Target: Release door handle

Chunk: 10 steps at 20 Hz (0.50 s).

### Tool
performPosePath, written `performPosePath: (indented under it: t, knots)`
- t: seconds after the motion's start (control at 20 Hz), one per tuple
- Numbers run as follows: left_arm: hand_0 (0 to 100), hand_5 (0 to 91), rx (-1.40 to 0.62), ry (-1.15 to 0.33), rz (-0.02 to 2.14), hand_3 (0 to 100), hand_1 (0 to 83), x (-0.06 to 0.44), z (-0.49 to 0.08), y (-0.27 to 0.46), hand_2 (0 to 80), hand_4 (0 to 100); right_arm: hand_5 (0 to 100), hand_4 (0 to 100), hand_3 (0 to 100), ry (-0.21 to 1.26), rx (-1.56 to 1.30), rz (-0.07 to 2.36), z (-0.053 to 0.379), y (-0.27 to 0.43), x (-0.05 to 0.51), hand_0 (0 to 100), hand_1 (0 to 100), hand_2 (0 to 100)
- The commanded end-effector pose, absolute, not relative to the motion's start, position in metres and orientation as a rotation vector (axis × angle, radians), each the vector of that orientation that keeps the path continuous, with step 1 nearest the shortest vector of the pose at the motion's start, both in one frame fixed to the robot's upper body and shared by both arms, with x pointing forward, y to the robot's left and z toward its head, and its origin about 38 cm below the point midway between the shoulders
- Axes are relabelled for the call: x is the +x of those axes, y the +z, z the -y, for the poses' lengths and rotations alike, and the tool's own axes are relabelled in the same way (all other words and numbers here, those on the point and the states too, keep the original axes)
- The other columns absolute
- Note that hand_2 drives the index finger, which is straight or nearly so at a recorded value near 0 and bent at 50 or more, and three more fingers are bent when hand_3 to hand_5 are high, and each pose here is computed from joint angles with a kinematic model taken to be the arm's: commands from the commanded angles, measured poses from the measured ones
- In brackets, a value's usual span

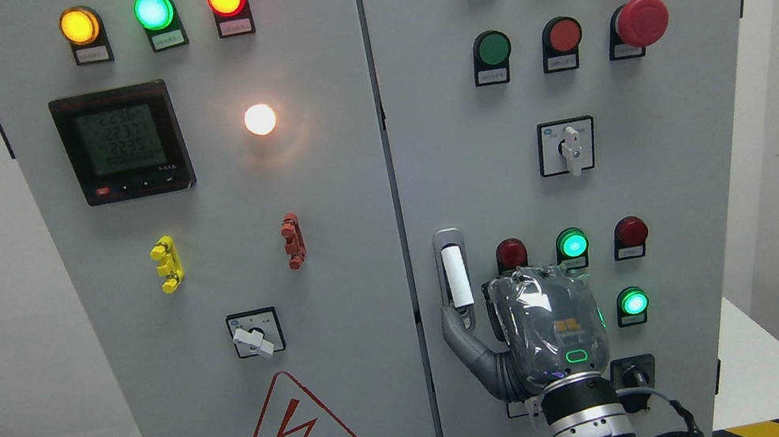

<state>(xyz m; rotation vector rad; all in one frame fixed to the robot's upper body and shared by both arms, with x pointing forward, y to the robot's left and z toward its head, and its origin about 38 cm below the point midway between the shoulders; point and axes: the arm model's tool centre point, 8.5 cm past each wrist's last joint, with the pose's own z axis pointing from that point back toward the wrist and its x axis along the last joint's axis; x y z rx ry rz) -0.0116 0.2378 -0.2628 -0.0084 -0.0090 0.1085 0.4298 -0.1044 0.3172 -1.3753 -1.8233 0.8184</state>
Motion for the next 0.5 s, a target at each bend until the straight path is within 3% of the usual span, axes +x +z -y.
performPosePath:
  t: [0.0, 0.45]
  knots:
    - [12, 0.0, -0.01, 0.123, 0.033, 0, 38.9, 0.0042, -0.2376, -0.2629, 0.0, 0, 99, 89, 100, 0.808, -1.375, 1.819, 0.1066, 0.3167, 0.4297, 48, 14, 98]
    - [12, 0.0, -0.01, 0.123, 0.035, 0, 38.9, 0.0052, -0.2376, -0.2628, 0.0, 0, 99, 90, 100, 0.796, -1.376, 1.816, 0.1094, 0.318, 0.4302, 51, 12, 98]
